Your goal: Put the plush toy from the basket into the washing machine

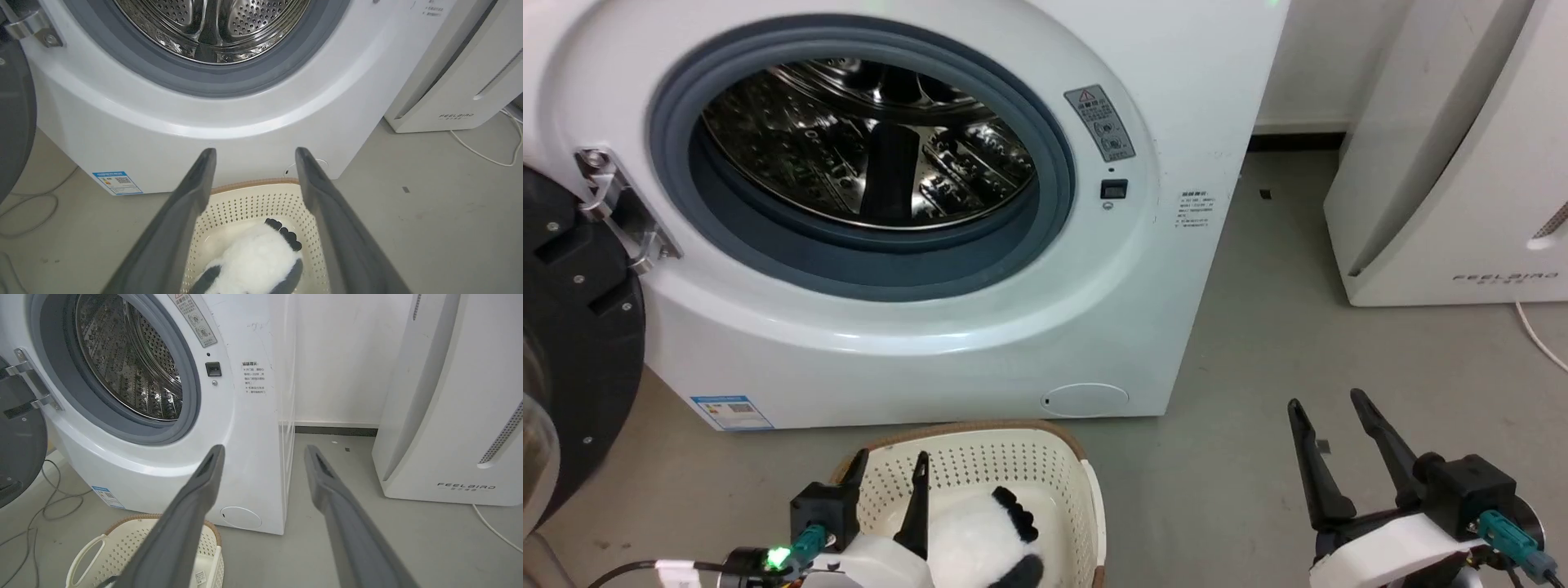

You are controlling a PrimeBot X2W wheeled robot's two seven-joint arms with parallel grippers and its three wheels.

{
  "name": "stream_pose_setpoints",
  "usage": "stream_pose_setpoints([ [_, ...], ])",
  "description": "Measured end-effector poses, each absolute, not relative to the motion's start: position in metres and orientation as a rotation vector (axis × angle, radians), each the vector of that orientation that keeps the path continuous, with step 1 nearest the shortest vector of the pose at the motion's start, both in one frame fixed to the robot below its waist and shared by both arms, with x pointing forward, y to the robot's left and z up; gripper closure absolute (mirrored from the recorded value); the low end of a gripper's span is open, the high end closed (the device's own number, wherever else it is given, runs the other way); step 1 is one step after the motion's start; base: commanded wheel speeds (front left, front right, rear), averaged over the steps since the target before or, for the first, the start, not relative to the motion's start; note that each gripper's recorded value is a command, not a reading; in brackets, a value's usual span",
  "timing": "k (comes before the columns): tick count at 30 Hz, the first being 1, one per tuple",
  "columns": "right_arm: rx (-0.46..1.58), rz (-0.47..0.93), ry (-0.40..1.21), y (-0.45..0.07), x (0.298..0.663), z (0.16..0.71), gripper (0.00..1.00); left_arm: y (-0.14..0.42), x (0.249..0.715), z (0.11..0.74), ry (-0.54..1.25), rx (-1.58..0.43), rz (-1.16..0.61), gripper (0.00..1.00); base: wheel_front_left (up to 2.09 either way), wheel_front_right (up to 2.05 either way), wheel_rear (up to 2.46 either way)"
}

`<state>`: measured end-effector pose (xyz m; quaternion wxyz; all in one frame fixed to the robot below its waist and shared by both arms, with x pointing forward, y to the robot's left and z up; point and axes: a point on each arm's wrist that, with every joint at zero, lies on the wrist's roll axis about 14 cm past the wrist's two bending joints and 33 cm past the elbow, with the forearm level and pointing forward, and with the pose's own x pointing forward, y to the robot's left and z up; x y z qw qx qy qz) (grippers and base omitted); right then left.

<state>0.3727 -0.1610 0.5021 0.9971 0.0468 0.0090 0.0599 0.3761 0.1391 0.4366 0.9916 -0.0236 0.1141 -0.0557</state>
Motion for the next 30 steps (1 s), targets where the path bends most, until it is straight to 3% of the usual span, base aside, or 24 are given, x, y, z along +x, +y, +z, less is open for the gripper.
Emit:
stream_pose_setpoints([
  [30, 0.100, 0.011, 0.065, -0.196, 0.405, 0.468, 0.00, 0.123, 0.393, 0.284, 0.706, 0.004, -0.237, 0.00, 0.00, 0.00, 0.00],
])
